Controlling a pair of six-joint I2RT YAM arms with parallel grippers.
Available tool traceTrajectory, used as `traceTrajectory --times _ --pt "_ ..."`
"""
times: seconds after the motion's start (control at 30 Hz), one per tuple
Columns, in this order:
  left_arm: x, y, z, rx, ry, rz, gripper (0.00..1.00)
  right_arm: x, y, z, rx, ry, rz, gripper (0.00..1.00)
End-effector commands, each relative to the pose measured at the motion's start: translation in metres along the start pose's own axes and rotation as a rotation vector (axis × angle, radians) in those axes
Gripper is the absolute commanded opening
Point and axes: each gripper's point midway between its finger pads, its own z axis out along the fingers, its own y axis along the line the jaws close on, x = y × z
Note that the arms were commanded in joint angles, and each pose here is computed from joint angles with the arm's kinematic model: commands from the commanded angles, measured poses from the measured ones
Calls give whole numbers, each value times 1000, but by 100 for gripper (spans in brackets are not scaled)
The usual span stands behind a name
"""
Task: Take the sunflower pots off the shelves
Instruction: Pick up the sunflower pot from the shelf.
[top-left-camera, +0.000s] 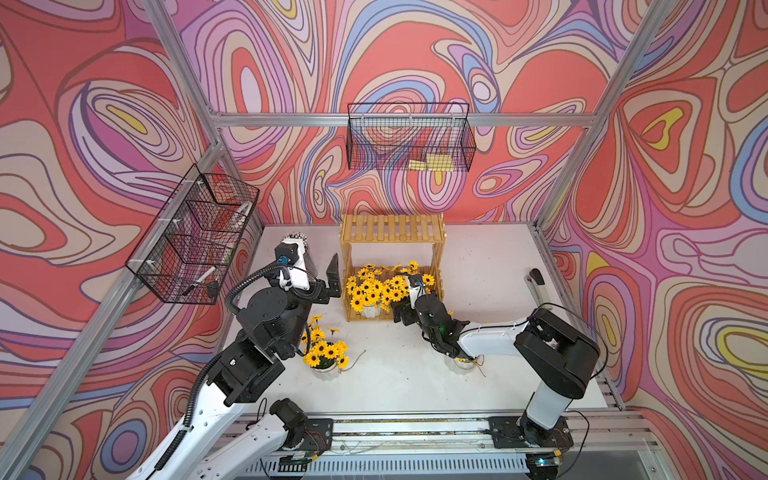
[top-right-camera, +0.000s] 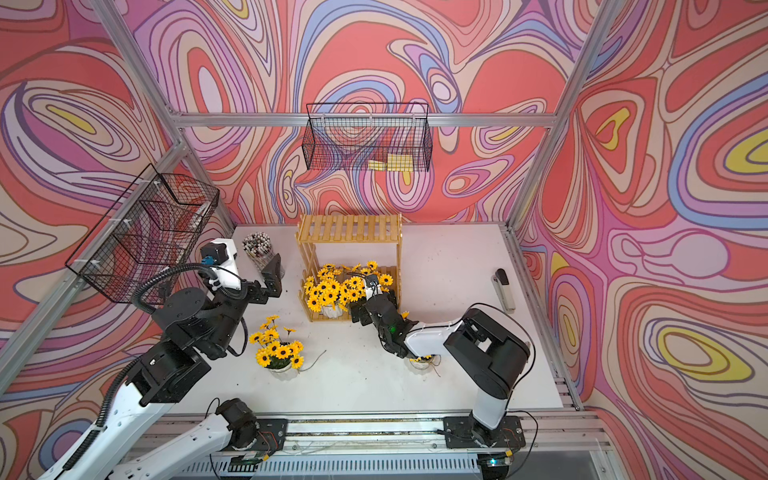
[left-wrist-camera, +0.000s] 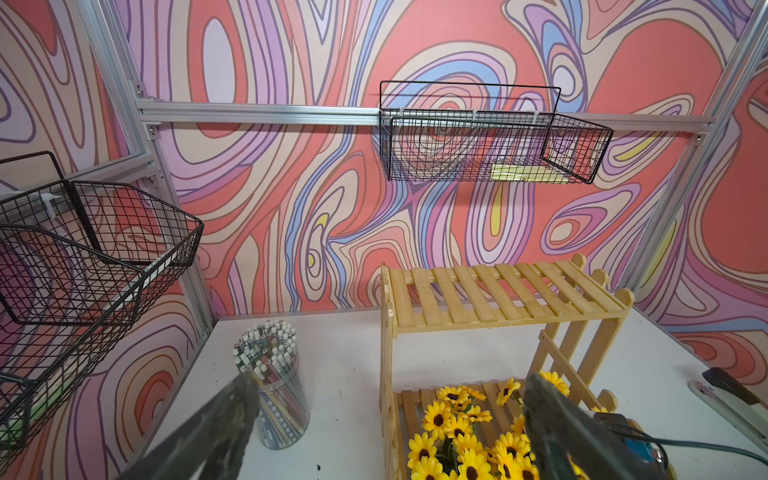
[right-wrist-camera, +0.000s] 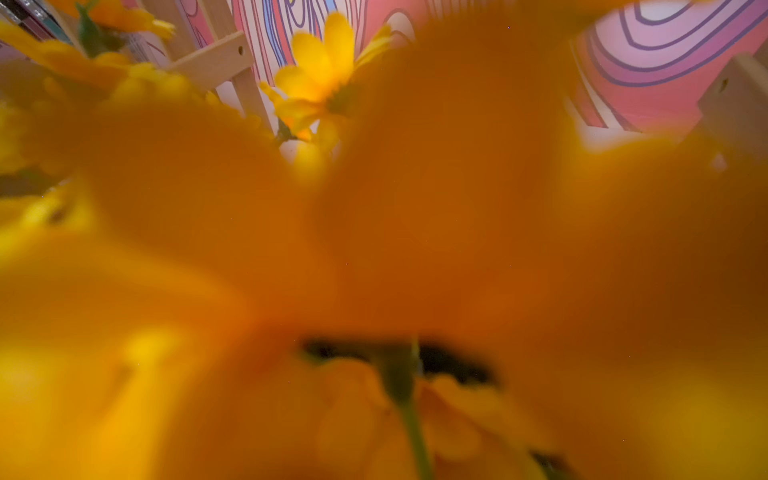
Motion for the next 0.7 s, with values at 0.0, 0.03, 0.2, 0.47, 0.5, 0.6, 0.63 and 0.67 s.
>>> traceTrajectory --times 0.0,0.03,0.2,0.47,0.5,0.6,0.63,0.67 --pt "-4 6 -2 -22 -20 1 100 8 -3 10 20 27 -7 98" --pt "-3 6 -2 -22 -18 2 100 8 -3 11 20 28 -8 98" --pt "-3 6 -2 -23 -19 4 100 12 -4 16 20 48 -9 98" --pt "-2 7 -4 -25 -20 6 100 17 -5 23 19 70 -6 99" --pt "-3 7 -4 -23 -20 7 100 17 -6 24 20 72 -6 98" --pt "-2 7 -4 -24 -20 7 100 21 -7 27 25 86 -7 98" --pt "-3 8 -5 -24 -22 4 100 21 -7 27 24 87 -8 99" --pt "-3 8 -5 -23 -22 5 100 21 -8 27 25 88 -10 98"
